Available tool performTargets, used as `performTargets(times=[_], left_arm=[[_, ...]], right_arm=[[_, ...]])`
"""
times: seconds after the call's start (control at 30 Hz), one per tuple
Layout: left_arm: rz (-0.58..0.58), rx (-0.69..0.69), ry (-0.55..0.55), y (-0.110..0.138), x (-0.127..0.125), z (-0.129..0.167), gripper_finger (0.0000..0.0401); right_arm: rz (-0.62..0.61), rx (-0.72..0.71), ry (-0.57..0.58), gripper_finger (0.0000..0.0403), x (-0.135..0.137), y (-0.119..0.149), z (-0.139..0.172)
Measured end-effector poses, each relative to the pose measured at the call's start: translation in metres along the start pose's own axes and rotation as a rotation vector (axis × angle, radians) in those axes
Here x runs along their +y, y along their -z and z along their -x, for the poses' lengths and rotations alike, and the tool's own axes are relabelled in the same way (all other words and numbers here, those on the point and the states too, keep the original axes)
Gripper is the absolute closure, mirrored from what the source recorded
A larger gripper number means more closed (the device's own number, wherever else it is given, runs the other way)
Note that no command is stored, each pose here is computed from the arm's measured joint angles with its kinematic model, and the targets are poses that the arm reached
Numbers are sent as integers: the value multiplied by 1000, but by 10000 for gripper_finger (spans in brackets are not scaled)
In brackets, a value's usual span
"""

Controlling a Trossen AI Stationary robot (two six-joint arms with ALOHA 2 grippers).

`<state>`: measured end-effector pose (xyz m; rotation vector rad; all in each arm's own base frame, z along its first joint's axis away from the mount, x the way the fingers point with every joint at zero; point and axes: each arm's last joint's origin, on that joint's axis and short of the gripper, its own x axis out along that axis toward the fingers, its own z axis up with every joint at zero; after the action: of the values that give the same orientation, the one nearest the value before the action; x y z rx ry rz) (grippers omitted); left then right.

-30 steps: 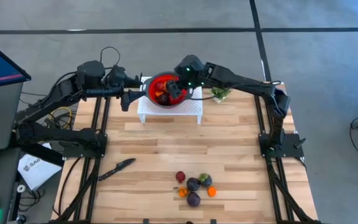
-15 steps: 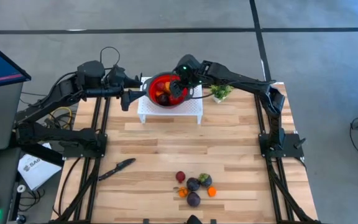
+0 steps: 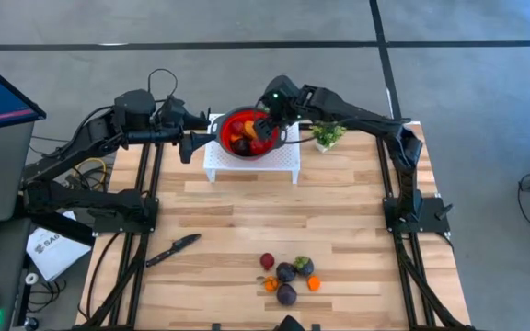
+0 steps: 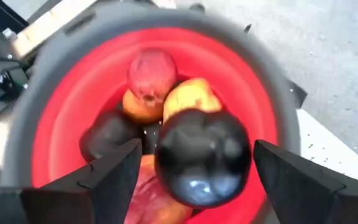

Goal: Pick & Place Fruit
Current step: Put the purple plum into the red strainer bowl on the shelf, then put the purple mangosteen into the red strainer bowl on the shelf

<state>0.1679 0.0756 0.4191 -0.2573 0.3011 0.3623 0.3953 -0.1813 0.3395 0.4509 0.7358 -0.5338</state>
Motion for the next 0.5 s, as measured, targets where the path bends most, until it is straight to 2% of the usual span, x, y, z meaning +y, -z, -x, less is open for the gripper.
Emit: performTargets(times=[0.13,0.33,0.5], left_arm=[[0,0,-1,0,0,0,151],[-4,-1,-4,0,0,0,151],[-5,-1,-5,0,0,0,151]], right_arm=[[51,-30,43,101,6,-10,21],[189,6,166,101,28,-8,54],[394,74,116,101,65,12,76]])
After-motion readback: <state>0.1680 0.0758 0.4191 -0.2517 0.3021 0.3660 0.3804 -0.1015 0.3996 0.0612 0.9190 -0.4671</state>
